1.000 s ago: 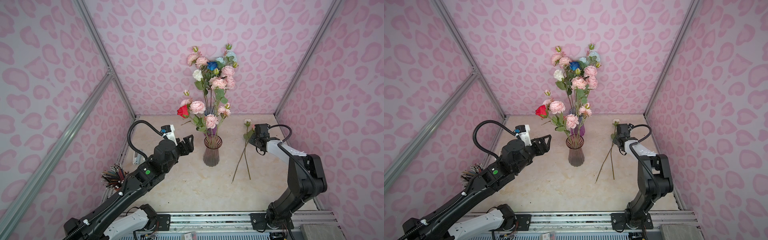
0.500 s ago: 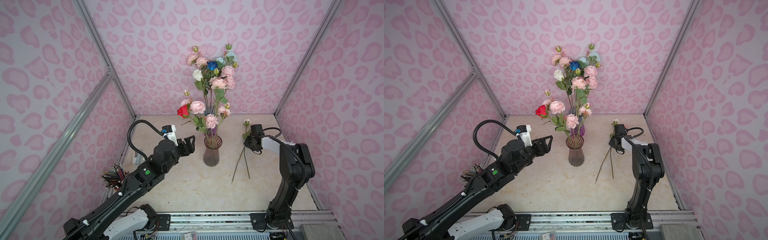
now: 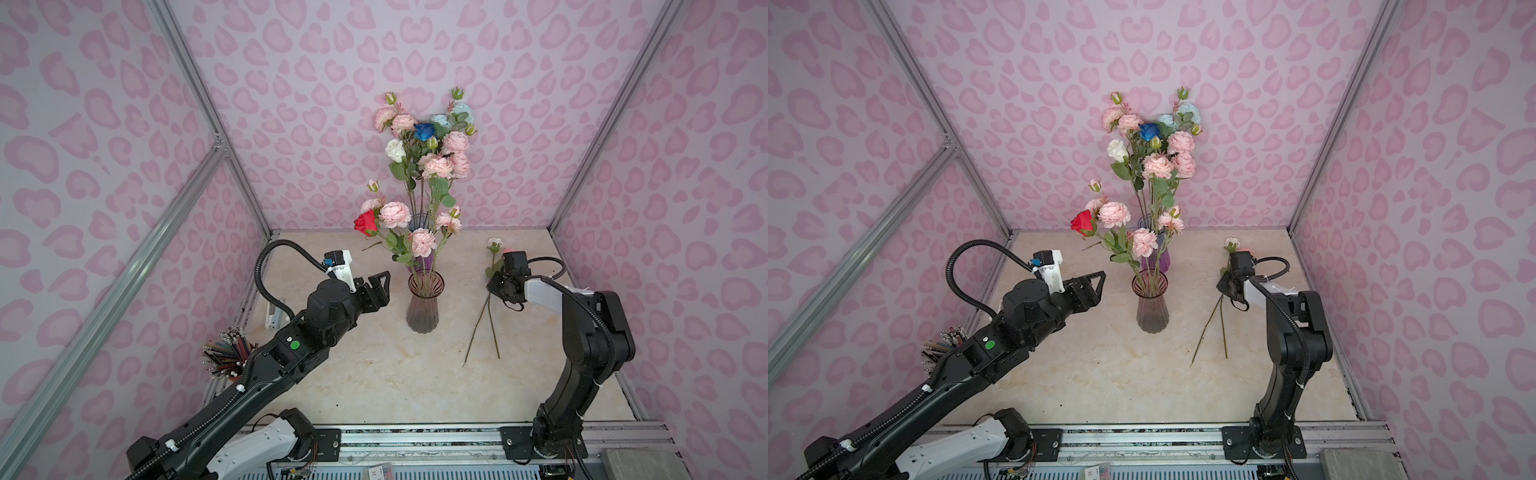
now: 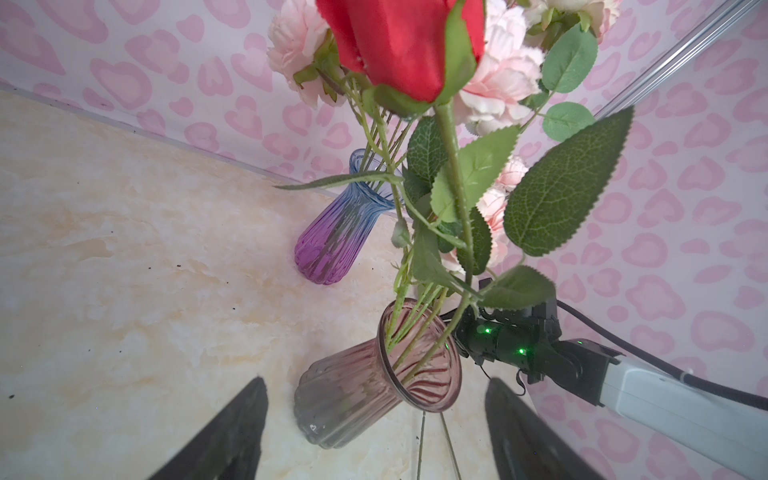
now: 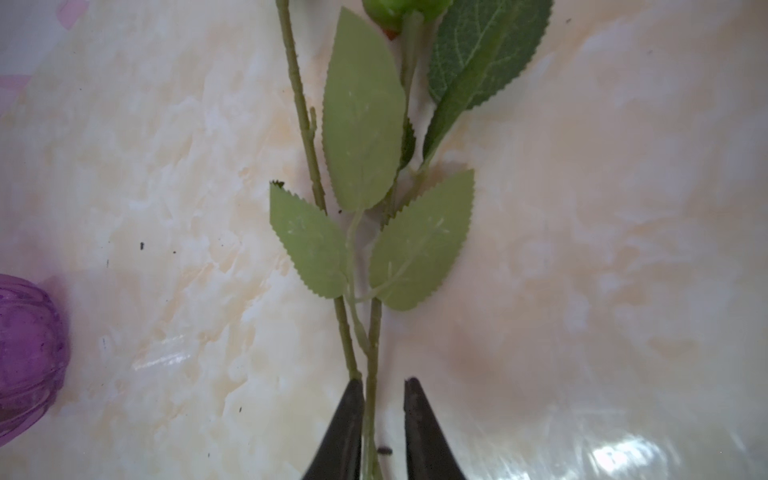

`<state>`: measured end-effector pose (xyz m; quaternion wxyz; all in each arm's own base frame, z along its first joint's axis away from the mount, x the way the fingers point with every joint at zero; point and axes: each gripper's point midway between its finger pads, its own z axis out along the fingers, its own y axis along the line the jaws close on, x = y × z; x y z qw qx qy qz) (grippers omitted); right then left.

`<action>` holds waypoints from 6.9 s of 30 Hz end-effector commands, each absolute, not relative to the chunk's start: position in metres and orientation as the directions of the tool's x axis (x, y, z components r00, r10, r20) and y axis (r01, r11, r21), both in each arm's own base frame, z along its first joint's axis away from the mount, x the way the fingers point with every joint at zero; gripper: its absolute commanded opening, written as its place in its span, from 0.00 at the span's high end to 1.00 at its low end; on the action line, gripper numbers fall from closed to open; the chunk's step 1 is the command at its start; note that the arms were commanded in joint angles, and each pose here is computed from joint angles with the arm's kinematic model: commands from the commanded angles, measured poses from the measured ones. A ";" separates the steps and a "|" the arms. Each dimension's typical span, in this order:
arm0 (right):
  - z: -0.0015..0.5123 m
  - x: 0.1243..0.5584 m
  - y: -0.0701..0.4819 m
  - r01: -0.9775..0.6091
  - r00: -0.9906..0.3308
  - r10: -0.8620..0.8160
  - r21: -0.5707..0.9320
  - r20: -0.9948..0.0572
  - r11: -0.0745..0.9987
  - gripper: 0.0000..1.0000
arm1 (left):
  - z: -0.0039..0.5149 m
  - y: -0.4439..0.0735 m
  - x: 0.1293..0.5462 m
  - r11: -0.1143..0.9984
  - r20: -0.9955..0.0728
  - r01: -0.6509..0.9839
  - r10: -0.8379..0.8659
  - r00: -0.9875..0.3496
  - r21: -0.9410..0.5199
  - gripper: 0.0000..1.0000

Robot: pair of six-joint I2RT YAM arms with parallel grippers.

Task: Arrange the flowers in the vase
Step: 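Close the right gripper on the rose bud stems while the left gripper holds the vase, then lift the pink and white rose buds upward with the right gripper, then carry the pink rose bud over the mauve vase and lower its stem in, then open the right gripper and draw it back to the white rose bud, then close the right gripper on the white rose bud stem on the table, then lift the white rose bud high with the right gripper while the left gripper withdraws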

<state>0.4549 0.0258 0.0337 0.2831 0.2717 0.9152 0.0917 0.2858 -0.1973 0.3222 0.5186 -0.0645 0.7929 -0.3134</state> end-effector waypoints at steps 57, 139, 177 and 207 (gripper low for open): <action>0.477 0.360 0.150 -0.286 -0.030 0.470 0.459 -0.882 0.841 1.00 | 0.332 -0.094 0.289 0.811 -0.809 -0.165 -0.579 -0.101 -0.561 0.11; 0.289 0.361 0.083 0.121 -0.262 0.251 0.226 -0.932 0.967 0.67 | 0.338 -0.159 0.288 0.807 -0.788 0.118 -0.515 -0.337 -0.578 0.17; 0.020 0.486 0.015 0.359 -0.862 0.375 0.110 -0.342 0.927 0.71 | 0.363 -0.188 0.269 0.756 -0.813 0.326 -0.455 -0.363 -0.568 0.17; 0.296 0.430 0.086 0.056 -0.437 0.321 0.330 -0.840 0.942 1.00 | 0.335 -0.138 0.291 0.826 -0.800 0.019 -0.539 -0.263 -0.563 0.07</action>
